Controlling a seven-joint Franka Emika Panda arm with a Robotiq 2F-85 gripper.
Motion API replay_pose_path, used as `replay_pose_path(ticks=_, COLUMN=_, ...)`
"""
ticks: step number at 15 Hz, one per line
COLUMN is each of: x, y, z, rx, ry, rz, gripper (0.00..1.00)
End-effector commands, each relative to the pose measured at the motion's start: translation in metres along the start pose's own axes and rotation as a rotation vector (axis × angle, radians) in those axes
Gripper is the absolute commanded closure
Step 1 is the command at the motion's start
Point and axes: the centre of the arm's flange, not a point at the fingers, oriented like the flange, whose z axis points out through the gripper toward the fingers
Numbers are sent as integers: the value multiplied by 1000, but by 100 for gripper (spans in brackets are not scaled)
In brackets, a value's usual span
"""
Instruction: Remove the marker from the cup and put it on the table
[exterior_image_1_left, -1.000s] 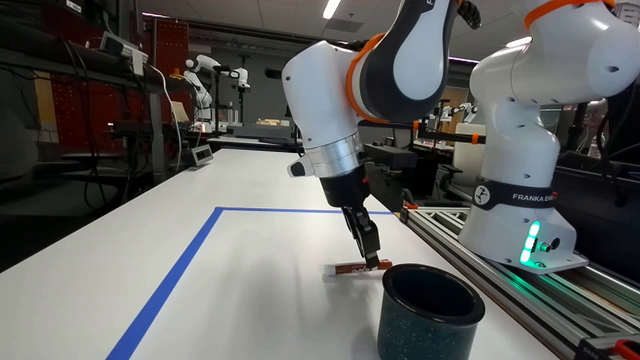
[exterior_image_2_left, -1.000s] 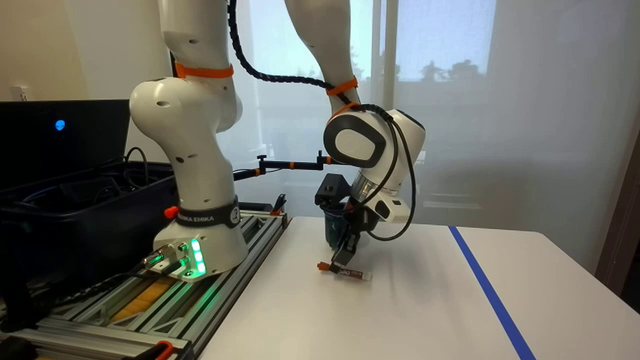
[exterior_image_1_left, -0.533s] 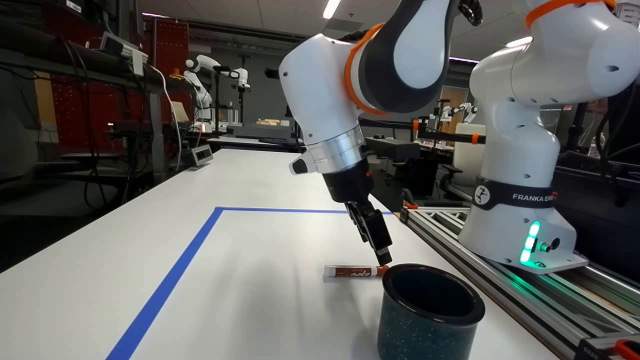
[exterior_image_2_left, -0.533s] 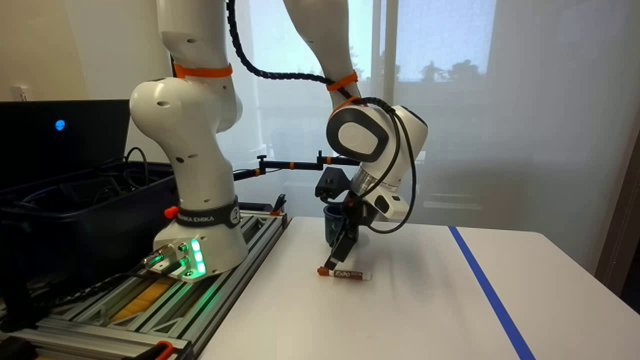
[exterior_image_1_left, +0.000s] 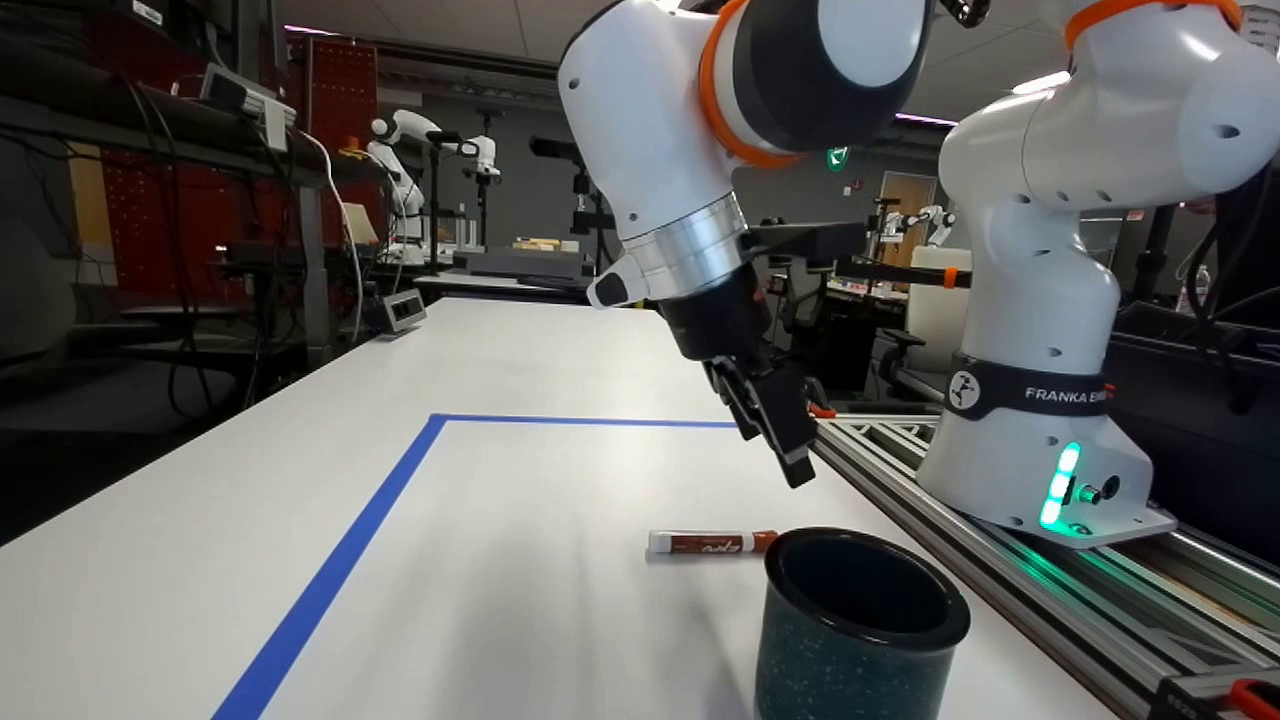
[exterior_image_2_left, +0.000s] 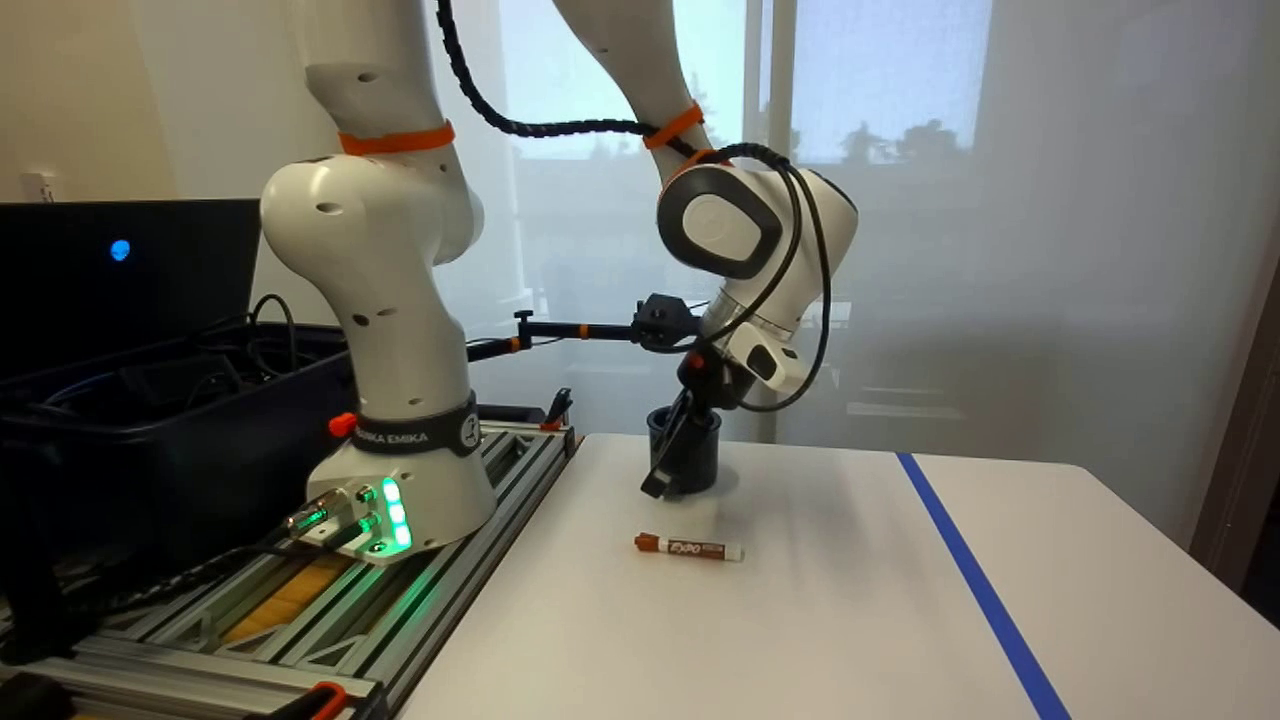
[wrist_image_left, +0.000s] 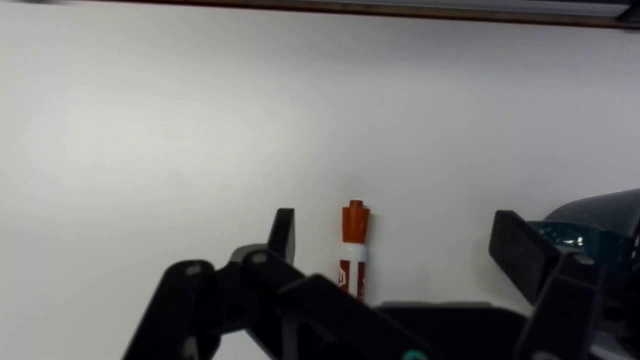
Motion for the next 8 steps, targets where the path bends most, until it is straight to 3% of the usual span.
replay_pose_path(ticks=1, x=0, y=0, z=2, rx=1, ry=-4, rz=1, gripper=0)
replay_pose_path(ticks=8, x=1, y=1, z=5, rx=2, ry=-14, rz=2, gripper=0)
